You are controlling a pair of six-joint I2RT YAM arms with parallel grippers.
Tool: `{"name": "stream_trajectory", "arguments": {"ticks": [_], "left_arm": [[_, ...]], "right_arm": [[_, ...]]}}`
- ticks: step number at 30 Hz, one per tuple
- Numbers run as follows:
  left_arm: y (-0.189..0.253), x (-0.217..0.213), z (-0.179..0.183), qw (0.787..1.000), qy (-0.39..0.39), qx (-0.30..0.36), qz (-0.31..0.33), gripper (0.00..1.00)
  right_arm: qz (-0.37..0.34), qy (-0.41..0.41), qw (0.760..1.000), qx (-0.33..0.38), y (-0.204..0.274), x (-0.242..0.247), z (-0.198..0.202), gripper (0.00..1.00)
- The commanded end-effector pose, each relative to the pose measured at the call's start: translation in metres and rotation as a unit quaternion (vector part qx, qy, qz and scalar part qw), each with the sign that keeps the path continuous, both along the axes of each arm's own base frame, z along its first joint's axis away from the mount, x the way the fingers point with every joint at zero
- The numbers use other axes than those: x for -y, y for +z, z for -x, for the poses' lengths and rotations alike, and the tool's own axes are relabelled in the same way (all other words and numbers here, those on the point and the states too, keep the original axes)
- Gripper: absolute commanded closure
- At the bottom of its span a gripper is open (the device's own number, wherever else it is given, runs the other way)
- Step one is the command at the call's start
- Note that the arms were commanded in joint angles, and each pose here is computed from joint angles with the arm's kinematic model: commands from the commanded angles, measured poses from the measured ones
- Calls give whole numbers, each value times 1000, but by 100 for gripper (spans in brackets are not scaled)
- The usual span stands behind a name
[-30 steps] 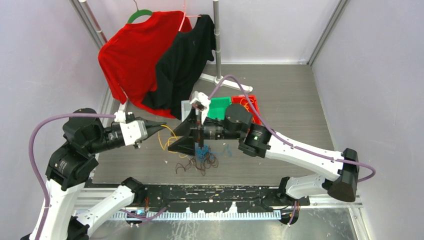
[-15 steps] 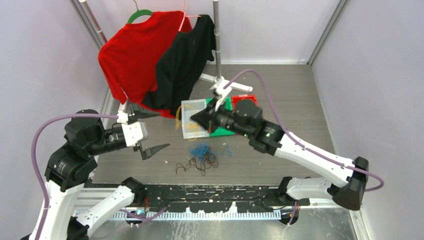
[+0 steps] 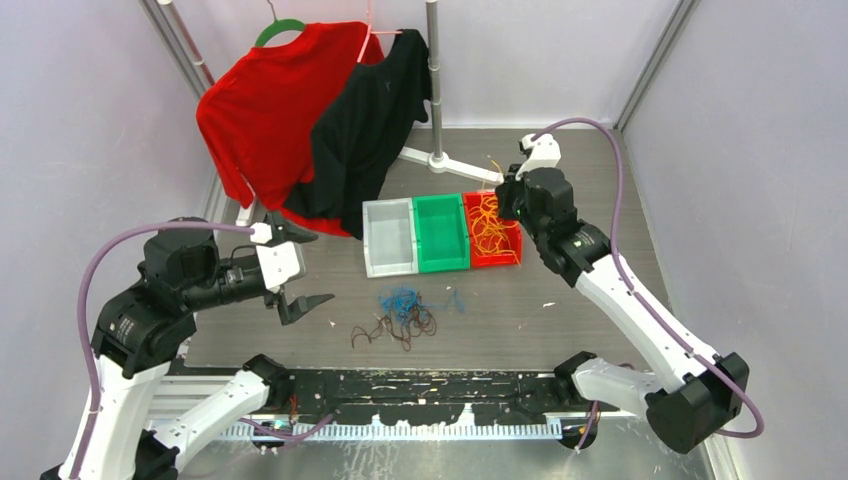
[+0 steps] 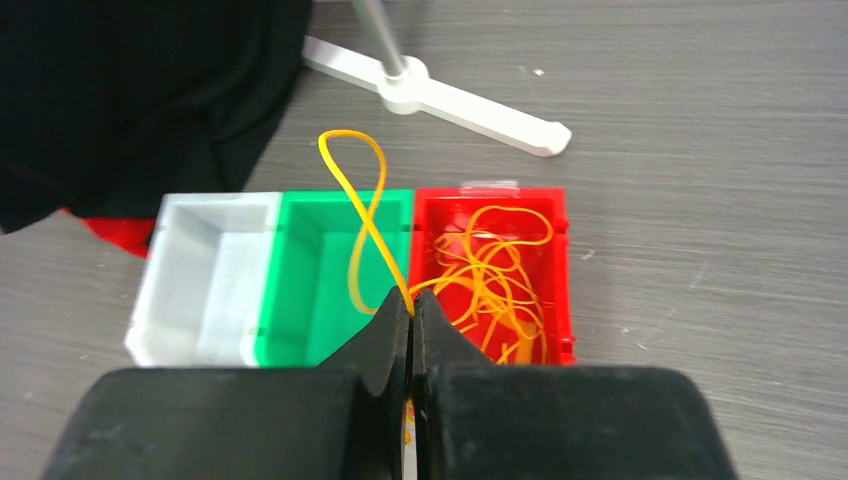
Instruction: Untangle the cables
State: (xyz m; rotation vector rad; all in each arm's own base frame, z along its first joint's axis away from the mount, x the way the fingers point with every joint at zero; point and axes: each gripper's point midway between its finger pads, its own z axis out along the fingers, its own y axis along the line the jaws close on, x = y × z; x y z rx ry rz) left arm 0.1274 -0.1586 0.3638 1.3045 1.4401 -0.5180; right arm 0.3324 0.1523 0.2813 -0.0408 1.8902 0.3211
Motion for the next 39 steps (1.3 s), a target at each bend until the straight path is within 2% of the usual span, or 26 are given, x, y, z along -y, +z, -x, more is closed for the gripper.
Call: {"name": "stream_trajectory", "arguments": {"ticks": [1,12,19,22,25,26,31,34,39], "left_arm": [[9,-3,1,1000,4,18,3,1],[5,-10,2,1000,15,18,-8,1],[3,-10,1,1000,17,16,-12,0],[-1,-12,0,1000,23,8,-19,1],[-6,-14,-5,999,39,-10,-26,0],[-7,-14,-6,998,44,-16,-30,1],[-9,-15,-13,997,59,-34,-37,1],[-8,-13,-15,997,58,-30,-34,0],[-10,-13,-18,997,67,-36,-32,0]], "right_arm": [[50,-55,997,-9,-18,24,-18,99],[72,-122,985,-95,-98,47,-58,99],[56,-89,982,-156,-134,28,-79,97],[51,-80,980,-178,-143,20,-84,89],[49,-81,978,-183,-141,18,-87,65],[46,-81,979,-182,-138,17,-88,61],[46,-78,982,-167,-115,17,-88,53],[44,-70,983,-163,-110,15,-88,53],[48,-73,975,-202,-140,13,-85,65]]}}
